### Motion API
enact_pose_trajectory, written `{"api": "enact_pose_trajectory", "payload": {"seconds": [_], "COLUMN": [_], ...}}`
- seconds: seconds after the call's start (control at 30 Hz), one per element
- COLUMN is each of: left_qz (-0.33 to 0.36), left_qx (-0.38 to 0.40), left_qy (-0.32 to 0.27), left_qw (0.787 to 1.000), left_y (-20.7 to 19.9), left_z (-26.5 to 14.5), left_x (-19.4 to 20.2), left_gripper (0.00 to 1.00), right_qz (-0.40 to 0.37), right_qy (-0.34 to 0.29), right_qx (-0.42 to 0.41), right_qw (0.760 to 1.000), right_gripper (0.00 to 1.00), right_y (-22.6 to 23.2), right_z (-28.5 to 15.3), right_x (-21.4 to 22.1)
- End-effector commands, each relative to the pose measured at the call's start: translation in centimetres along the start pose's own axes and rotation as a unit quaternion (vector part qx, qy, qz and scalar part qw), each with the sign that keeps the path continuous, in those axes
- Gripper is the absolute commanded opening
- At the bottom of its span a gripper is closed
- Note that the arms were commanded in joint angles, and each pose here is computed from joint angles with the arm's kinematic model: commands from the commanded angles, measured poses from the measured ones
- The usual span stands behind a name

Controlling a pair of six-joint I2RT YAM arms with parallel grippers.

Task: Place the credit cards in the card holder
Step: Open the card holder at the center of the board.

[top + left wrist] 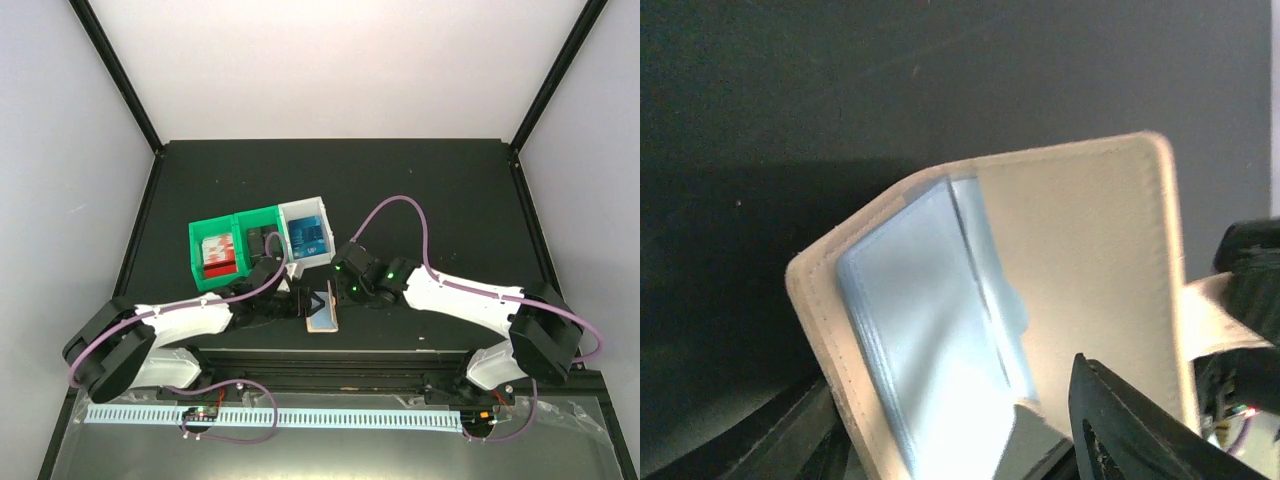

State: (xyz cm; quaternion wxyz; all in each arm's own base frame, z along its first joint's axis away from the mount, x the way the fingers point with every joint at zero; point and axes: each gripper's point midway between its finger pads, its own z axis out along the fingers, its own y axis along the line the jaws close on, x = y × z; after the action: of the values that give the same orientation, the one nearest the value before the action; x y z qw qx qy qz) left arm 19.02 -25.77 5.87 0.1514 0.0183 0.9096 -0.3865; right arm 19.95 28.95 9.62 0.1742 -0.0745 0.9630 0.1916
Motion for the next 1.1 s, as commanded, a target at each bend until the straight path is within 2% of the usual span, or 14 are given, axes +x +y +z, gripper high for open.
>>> {"api": "enact_pose_trajectory", "payload": {"seconds": [0.0,0.13,0.23,0.47,0.67,0.83,0.93,1.07], "left_qz": [0.011,0.012,0.016,0.018,0.015,0.018,0.021,0.031], "left_qx": [0.012,0.023,0.027,0.028,-0.011,-0.054,-0.056,-0.050], "left_qy": [0.019,0.023,0.018,0.020,0.011,0.009,0.009,-0.006], "left_qw": [1.000,0.999,0.999,0.999,1.000,0.998,0.998,0.998], "left_y": [-0.6,-1.1,-1.6,-1.9,-0.3,1.6,1.5,0.6], "left_z": [0.8,0.8,0.5,0.5,0.4,0.4,0.2,-0.7], "left_x": [-0.1,0.0,-0.3,-0.5,-0.5,-0.3,-0.3,-1.1], "left_gripper": [0.54,0.44,0.44,0.45,0.41,0.39,0.39,0.43], "right_qz": [-0.009,-0.033,-0.046,-0.055,-0.024,-0.008,-0.006,-0.020], "right_qy": [-0.003,0.001,0.013,0.039,0.011,-0.011,-0.022,-0.052], "right_qx": [-0.009,-0.041,-0.051,-0.015,0.140,0.216,0.225,0.165], "right_qw": [1.000,0.999,0.998,0.998,0.990,0.976,0.974,0.985], "right_gripper": [0.25,0.54,0.64,0.68,0.63,0.65,0.69,0.71], "right_y": [0.0,0.9,1.1,-0.2,-5.8,-8.6,-8.4,-5.2], "right_z": [0.3,0.1,0.4,2.3,2.0,1.1,0.1,-2.3], "right_x": [0.1,0.5,1.0,2.0,1.3,0.9,0.2,-1.8]}}
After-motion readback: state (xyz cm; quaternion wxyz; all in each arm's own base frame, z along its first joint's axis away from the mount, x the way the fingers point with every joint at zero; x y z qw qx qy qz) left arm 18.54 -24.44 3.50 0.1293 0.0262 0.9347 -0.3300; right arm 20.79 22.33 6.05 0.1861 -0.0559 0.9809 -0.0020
